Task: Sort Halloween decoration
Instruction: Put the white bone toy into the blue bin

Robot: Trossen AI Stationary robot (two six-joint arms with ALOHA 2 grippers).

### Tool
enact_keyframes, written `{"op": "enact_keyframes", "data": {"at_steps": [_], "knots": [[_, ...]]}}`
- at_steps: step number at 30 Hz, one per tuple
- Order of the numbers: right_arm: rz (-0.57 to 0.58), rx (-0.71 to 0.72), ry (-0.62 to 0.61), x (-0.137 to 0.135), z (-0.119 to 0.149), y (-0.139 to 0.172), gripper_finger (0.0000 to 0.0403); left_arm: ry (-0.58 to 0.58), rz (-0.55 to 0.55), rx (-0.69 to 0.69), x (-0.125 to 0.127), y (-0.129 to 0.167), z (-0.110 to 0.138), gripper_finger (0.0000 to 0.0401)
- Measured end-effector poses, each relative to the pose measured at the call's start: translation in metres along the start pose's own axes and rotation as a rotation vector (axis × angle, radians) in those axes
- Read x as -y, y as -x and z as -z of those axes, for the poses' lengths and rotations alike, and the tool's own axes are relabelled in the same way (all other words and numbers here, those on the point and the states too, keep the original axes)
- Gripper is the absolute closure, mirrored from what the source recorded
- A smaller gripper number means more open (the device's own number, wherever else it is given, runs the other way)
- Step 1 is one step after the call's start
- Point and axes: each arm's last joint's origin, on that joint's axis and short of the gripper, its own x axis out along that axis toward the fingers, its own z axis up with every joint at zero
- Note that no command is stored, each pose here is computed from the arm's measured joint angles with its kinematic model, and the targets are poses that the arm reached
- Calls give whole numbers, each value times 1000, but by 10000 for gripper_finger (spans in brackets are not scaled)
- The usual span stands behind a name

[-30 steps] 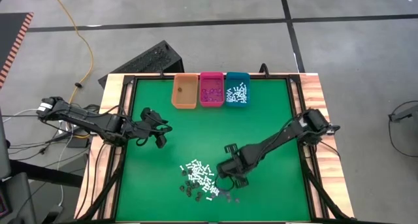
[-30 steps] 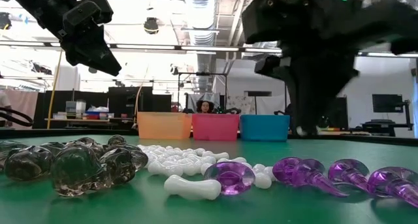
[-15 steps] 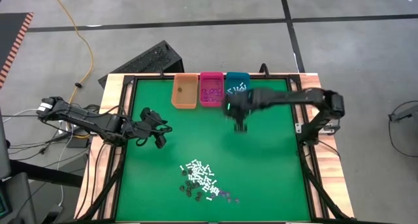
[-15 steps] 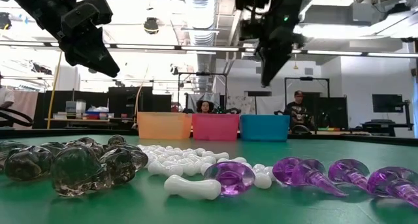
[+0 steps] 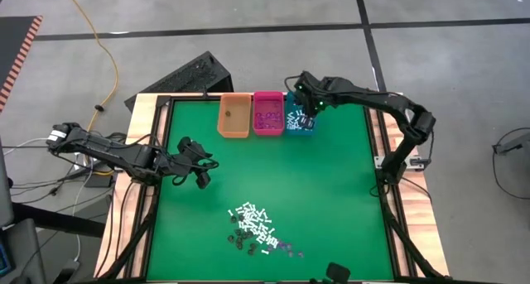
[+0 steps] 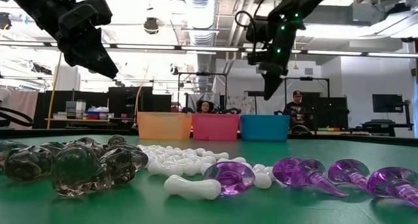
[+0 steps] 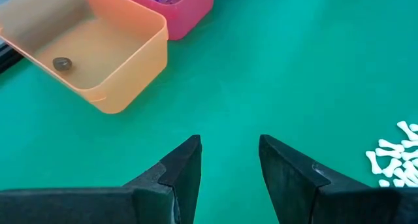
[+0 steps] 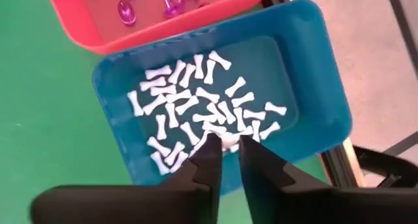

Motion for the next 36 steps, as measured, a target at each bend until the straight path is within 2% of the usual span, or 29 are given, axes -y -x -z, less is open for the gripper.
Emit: {"op": "enact_keyframes", "data": {"at_steps": [7, 11, 15, 19, 21, 23, 27, 30, 32, 36], "knots": [[-9, 11, 24, -6, -5, -10, 234, 1, 0, 0, 0, 0, 0, 257], [-152, 43, 24, -29, -9, -6, 211, -1, -1, -2, 0, 0, 0, 257], [-291, 91, 99, -78, -16, 5, 213, -4, -1, -3, 0, 0, 0, 257], [-389, 156, 236, -144, -18, 19, 218, -3, -1, -2, 0, 0, 0, 257], [-415, 221, 285, -176, -18, 26, 220, 0, -1, -3, 0, 0, 0, 257], [-380, 252, 295, -204, -14, 32, 222, 7, -1, -2, 0, 0, 0, 257], [-294, 290, 227, -253, 0, 39, 223, 16, -1, -3, 0, 0, 0, 257], [-264, 321, 128, -284, 10, 37, 223, 17, -1, -3, 0, 0, 0, 257], [-264, 300, 95, -305, 19, 27, 223, 26, 1, 2, 0, 0, 0, 257], [-295, 287, 31, -338, 20, 20, 223, 36, 5, 4, 0, 0, 0, 257]]}}
